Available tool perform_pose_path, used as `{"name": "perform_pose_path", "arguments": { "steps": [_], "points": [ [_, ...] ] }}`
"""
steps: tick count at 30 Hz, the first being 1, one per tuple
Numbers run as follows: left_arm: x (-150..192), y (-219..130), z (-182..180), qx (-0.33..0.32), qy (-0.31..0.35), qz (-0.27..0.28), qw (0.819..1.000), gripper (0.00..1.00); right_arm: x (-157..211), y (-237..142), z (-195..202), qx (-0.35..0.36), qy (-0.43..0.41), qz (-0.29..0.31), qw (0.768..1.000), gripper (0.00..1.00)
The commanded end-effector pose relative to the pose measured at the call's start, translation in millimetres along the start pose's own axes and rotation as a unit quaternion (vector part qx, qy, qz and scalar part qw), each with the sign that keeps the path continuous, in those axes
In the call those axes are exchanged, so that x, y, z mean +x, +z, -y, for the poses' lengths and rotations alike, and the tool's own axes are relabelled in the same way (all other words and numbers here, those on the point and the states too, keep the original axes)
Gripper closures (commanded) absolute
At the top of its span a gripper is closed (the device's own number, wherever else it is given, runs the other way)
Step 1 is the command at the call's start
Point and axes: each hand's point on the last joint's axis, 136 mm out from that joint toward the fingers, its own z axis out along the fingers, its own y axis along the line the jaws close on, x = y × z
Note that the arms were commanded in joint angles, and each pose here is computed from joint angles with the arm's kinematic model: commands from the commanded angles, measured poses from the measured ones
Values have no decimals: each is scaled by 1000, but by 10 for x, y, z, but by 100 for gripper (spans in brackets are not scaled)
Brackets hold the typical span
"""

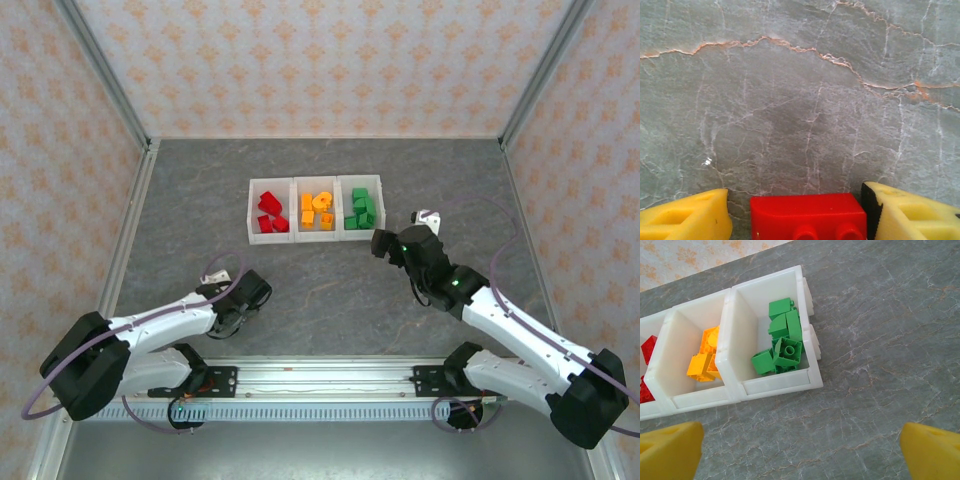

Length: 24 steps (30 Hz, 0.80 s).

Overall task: Sort the legos into containers by color
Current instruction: Pick up the lego from the bottom-left of the table.

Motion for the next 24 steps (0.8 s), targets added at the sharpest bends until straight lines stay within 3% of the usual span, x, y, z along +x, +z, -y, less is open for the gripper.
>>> {"name": "perform_pose_path", "arguments": {
  "steps": [1, 11, 19, 24],
  "points": [
    [231, 65, 681, 162, -39, -64, 984, 66, -50, -26, 39, 8, 8, 9, 1000, 0],
    [87, -88, 685, 174, -48, -38, 983, 78, -42, -47, 62, 9, 11, 11, 1000, 0],
    [60, -116, 715, 182, -47, -34, 982, 81, -42, -54, 68, 8, 13, 12, 1000, 0],
    [3, -171, 810, 192, -42, -28, 980, 100, -30, -57, 79, 9, 12, 11, 1000, 0]
  ]
}}
